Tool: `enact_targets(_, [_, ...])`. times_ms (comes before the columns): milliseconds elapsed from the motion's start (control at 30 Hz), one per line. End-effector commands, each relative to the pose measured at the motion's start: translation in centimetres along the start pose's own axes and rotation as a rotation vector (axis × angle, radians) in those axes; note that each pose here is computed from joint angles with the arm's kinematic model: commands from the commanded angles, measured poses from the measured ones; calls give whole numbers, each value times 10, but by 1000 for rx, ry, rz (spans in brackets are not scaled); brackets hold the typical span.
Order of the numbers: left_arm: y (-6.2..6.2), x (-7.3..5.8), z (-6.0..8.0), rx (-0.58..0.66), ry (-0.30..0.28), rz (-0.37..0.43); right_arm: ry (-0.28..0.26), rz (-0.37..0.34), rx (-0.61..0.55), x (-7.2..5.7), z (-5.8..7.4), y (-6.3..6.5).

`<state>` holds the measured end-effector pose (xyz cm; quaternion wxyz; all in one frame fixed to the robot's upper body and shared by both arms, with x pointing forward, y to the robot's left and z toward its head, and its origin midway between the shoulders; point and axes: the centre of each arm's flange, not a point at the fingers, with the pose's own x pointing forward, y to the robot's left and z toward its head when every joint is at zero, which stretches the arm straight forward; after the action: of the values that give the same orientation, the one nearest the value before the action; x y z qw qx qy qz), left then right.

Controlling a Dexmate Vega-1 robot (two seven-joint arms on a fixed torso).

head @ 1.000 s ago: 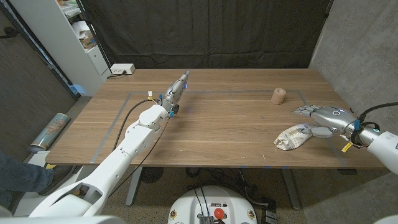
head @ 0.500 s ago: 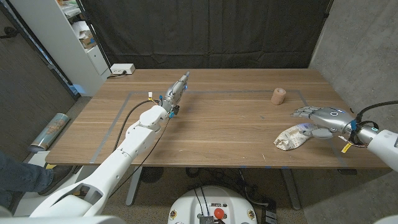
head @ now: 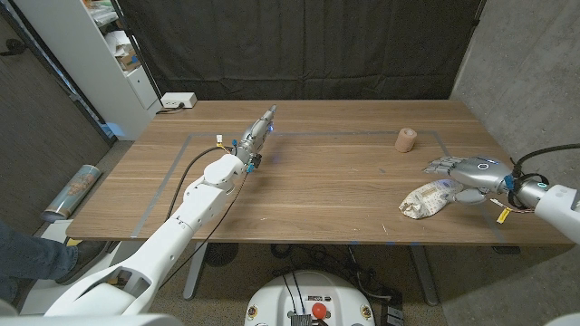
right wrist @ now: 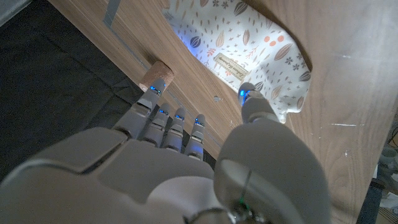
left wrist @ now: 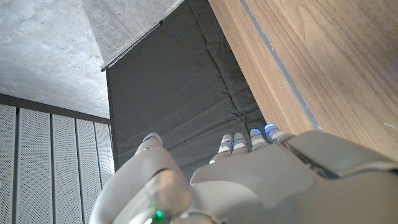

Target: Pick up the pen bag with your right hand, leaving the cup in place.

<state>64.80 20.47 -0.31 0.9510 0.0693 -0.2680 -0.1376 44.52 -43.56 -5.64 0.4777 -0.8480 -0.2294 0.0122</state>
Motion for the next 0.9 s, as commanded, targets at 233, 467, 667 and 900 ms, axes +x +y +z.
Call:
enact_targets(233, [0, 2, -3, -5, 6, -1, 8, 61, -81, 3, 0, 5])
enact_targets(467, [1, 4, -1, 0, 5, -3, 5, 77, -90, 6, 6, 11])
enact_targets(667, [-1, 6, -1, 2, 6, -11, 8, 85, -101, 12, 11, 13])
enact_targets(900, [0, 6, 0, 5, 6, -12, 15, 96, -101, 21, 13, 15])
